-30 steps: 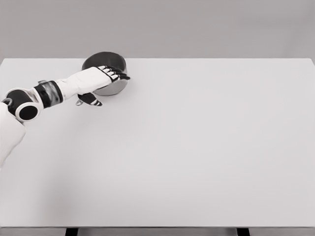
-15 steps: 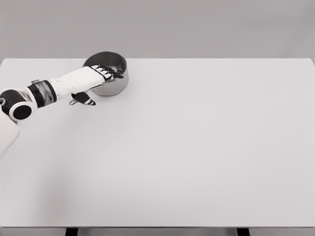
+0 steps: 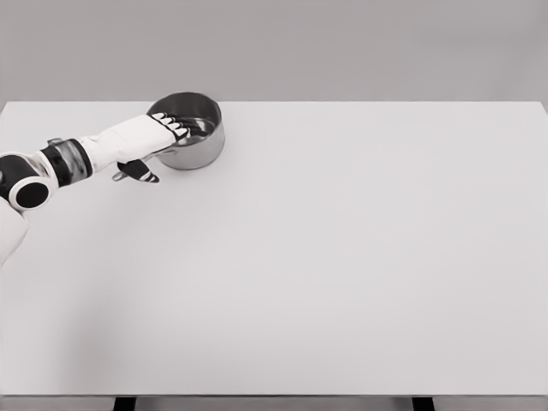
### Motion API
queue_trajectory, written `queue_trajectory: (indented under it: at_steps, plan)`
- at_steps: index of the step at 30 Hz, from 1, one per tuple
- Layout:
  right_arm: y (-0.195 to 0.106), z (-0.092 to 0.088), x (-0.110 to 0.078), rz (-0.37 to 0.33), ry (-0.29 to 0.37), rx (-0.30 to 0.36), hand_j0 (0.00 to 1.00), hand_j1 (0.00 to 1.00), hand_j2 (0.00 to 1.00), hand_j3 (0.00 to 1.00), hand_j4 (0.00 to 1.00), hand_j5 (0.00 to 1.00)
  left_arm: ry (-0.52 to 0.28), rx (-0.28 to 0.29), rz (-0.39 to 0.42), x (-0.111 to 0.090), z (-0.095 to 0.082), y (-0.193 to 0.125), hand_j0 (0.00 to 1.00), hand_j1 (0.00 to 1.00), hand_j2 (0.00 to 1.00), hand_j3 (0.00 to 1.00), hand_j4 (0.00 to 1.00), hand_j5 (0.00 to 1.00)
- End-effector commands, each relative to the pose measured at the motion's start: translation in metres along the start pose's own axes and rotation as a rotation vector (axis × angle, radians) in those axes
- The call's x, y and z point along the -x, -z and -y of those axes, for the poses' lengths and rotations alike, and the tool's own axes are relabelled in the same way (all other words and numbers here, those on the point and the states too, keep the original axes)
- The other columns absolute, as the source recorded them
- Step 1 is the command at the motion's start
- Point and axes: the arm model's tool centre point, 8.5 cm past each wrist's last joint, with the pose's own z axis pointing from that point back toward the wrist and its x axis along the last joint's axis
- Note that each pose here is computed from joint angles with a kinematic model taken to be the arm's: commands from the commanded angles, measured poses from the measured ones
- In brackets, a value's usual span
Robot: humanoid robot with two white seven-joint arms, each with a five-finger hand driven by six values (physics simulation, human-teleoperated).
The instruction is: Rotate pot handle
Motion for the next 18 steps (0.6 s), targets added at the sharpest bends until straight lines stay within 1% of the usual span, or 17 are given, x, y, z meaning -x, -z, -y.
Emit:
queue_trajectory:
  at_steps: [1, 11, 18]
  plan:
    - [0.0, 0.0, 0.0, 0.0, 0.0, 0.0, 1.0, 1.0, 1.0, 1.0, 1.0, 1.0, 0.01, 0.002, -0.009, 0.0017, -0.0012, -0.0018, 1.0, 1.0, 1.0, 1.0, 1.0, 1.0]
    - [0.0, 0.0, 0.0, 0.0, 0.0, 0.0, 1.0, 1.0, 1.0, 1.0, 1.0, 1.0, 0.053, 0.021, -0.036, 0.0062, -0.0024, -0.0043, 1.0, 1.0, 1.0, 1.0, 1.0, 1.0]
    - [0.0, 0.0, 0.0, 0.0, 0.0, 0.0, 1.0, 1.0, 1.0, 1.0, 1.0, 1.0, 0.067, 0.028, -0.051, 0.0093, -0.0024, -0.0064, 1.0, 1.0, 1.0, 1.0, 1.0, 1.0]
